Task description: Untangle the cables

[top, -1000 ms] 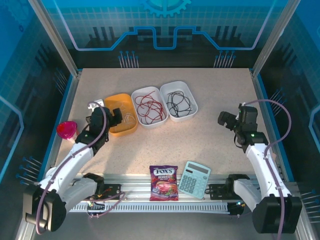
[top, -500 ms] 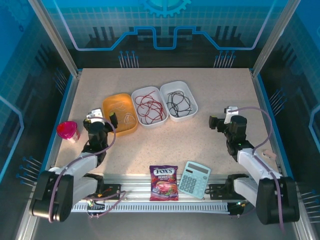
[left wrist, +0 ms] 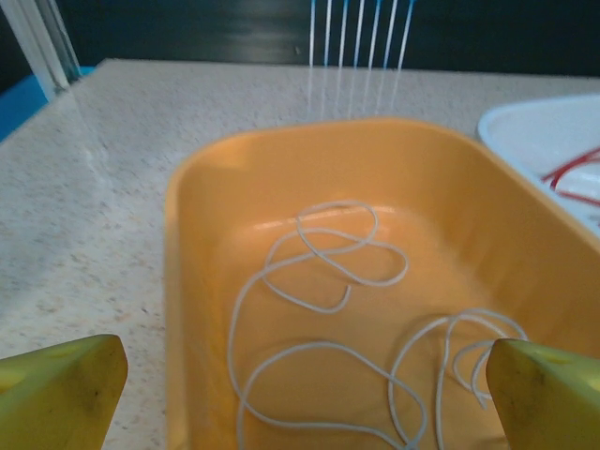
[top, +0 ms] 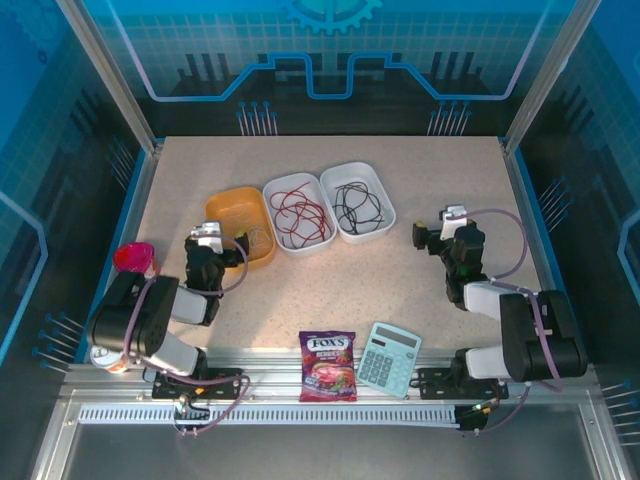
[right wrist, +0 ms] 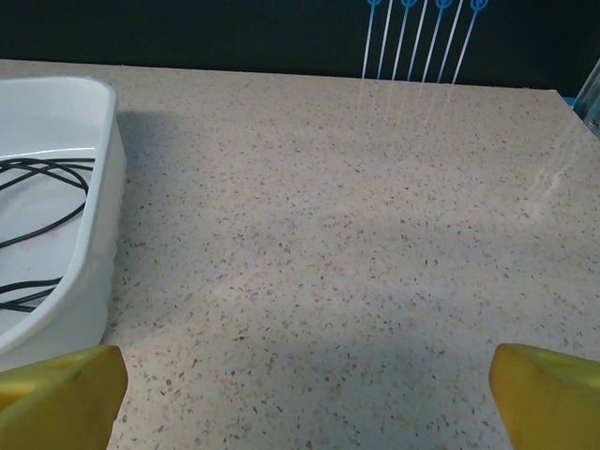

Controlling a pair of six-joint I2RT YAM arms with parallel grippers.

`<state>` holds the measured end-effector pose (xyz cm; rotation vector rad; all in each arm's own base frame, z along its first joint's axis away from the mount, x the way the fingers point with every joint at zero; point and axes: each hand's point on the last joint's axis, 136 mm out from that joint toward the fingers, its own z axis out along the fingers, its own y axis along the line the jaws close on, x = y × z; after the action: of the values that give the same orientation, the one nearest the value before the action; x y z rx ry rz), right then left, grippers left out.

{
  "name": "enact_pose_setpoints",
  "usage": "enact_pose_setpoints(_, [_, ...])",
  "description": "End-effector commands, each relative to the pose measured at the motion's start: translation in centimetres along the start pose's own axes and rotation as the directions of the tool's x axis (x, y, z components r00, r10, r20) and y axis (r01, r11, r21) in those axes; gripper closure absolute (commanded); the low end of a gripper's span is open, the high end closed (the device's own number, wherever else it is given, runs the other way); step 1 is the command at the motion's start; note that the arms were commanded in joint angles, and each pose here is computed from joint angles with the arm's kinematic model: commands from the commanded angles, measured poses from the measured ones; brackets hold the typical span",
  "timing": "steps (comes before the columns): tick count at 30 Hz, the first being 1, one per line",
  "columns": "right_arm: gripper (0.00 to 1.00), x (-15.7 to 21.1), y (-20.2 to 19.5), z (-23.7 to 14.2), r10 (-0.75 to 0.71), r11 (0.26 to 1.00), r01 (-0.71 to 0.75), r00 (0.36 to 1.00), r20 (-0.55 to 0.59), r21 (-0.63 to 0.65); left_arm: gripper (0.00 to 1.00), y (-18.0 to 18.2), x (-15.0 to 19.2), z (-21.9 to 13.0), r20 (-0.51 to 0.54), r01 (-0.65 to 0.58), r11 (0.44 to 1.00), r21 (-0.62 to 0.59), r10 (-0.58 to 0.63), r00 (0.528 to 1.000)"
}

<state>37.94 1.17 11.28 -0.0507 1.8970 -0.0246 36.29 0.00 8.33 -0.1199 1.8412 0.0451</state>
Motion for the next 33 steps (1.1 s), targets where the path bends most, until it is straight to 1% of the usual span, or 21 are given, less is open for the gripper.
enact_pose_setpoints(1, [0.00, -0.6, 1.0, 0.1, -0.026, 0.999, 0.030, 0.996, 0.088, -0.040, 0.01, -0.5, -2.3, 0.7, 0.058, 0.006, 0.999, 0.046, -0.009, 0.998])
enact_pose_setpoints(3, [0.00, 0.0, 1.2, 0.3, -0.026, 0.998, 0.031, 0.994, 0.102, -0.051, 0.01, 0.1, -2.4, 1.5, 0.040, 0.026, 0.999, 0.028, -0.027, 0.999])
enact_pose_setpoints(5, [0.00, 0.3, 1.4, 0.9, -0.023, 0.997, 0.030, 0.995, 0.097, -0.071, 0.01, 0.6, -2.1, 2.7, -0.041, 0.048, 0.999, 0.016, -0.048, 0.998])
enact_pose_setpoints(6, [0.00, 0.6, 1.5, 1.0, -0.024, 0.996, 0.029, 0.998, 0.062, -0.080, 0.01, 0.4, -2.1, 3.0, -0.061, 0.045, 0.999, 0.017, -0.043, 0.997])
enact_pose_setpoints(7, [0.00, 0.6, 1.4, 1.3, -0.025, 0.997, 0.029, 0.998, 0.053, -0.076, 0.01, 0.1, -2.2, 2.9, -0.049, 0.039, 0.998, 0.043, -0.037, 0.998])
enact_pose_setpoints(10, [0.00, 0.7, 0.6, 2.0, -0.001, 0.999, 0.001, 1.000, 0.014, -0.044, 0.01, 0.2, -2.2, 3.0, -0.055, 0.039, 0.999, 0.033, -0.037, 0.998])
enact_pose_setpoints(27, [0.00, 0.6, 0.9, 2.1, -0.005, 0.998, 0.006, 1.000, 0.014, -0.055, 0.01, 0.1, -2.2, 3.0, -0.055, 0.035, 0.999, 0.037, -0.033, 0.998])
enact_pose_setpoints(29, [0.00, 0.7, 1.0, 2.0, -0.009, 0.998, 0.010, 1.000, 0.013, -0.068, 0.01, -0.4, -2.2, 3.0, -0.057, 0.027, 0.997, 0.066, -0.024, 0.998])
enact_pose_setpoints(31, [0.00, 0.6, 1.9, 2.0, -0.026, 0.991, 0.028, 1.000, 0.016, -0.128, 0.01, -1.5, -2.1, 2.9, -0.063, 0.009, 0.991, 0.132, 0.000, 0.998])
enact_pose_setpoints(33, [0.00, 0.6, 2.9, 2.1, -0.042, 0.980, 0.043, 0.999, 0.010, -0.193, 0.01, -1.5, -2.0, 2.9, -0.063, 0.008, 0.991, 0.133, 0.000, 0.998])
